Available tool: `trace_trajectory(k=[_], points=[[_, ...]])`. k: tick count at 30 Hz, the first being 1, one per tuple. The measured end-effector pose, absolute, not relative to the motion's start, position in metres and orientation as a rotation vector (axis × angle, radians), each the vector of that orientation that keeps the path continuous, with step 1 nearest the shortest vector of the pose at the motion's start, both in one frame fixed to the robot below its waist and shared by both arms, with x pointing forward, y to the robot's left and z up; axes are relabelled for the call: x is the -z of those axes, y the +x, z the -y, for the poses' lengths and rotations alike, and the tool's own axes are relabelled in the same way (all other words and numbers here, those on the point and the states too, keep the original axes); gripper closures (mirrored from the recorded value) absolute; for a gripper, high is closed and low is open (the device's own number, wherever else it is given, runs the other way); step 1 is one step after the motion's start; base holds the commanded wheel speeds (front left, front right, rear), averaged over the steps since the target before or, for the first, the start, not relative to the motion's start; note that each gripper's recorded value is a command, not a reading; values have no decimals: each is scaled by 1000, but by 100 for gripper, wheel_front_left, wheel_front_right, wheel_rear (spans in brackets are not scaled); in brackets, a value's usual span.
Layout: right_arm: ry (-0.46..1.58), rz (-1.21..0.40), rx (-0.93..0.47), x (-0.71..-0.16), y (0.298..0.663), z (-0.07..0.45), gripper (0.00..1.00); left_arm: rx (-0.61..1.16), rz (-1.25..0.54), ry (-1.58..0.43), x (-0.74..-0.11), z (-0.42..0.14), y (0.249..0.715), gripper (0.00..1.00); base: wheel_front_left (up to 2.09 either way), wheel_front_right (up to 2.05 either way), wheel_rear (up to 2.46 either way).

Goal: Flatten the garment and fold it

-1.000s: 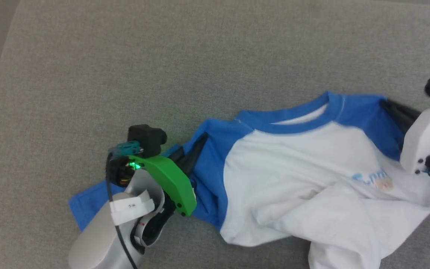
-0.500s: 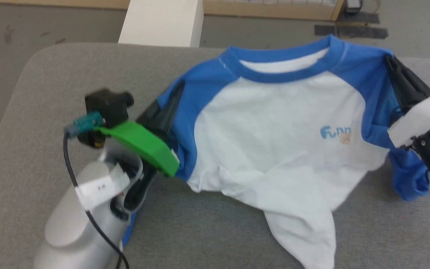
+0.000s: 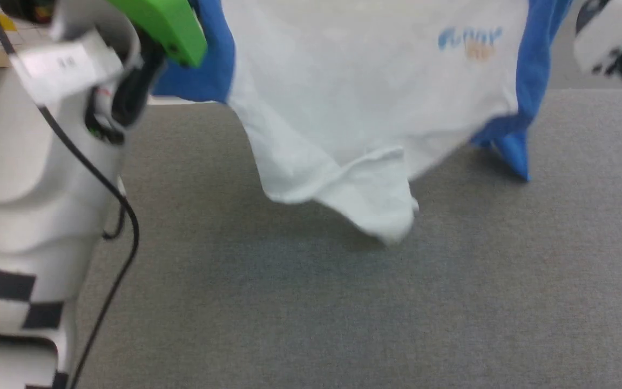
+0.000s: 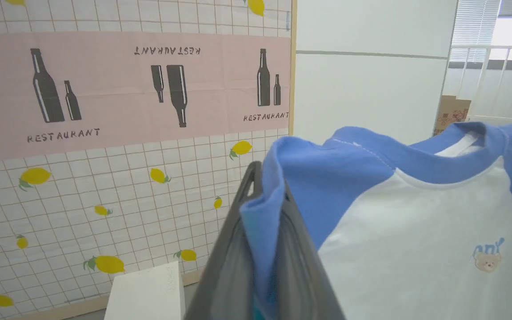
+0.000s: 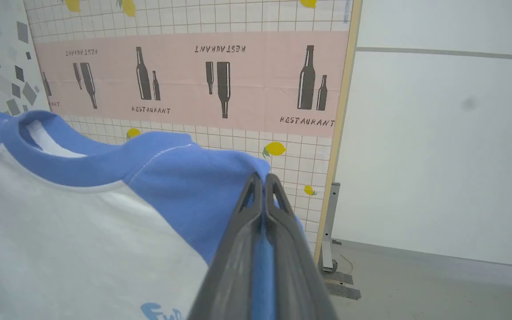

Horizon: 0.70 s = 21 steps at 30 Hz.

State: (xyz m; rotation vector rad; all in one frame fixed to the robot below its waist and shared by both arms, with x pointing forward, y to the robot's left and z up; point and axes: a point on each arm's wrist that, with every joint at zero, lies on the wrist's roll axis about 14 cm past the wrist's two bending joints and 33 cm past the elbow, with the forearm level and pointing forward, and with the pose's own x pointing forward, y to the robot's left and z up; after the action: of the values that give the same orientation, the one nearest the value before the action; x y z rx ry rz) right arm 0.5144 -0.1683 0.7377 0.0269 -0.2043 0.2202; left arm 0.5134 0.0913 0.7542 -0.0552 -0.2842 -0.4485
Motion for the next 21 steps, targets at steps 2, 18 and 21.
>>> trace_trajectory(k=[2,18,21], points=[[10,245,-203,-756,522,171,100,433,313,-23,-770,-93,523,100,0,0,0],[-97,255,-82,-767,608,185,100,375,382,-11,-796,-83,603,100,0,0,0],[-150,266,-62,-766,627,186,100,362,407,-27,-792,-84,621,100,0,0,0]])
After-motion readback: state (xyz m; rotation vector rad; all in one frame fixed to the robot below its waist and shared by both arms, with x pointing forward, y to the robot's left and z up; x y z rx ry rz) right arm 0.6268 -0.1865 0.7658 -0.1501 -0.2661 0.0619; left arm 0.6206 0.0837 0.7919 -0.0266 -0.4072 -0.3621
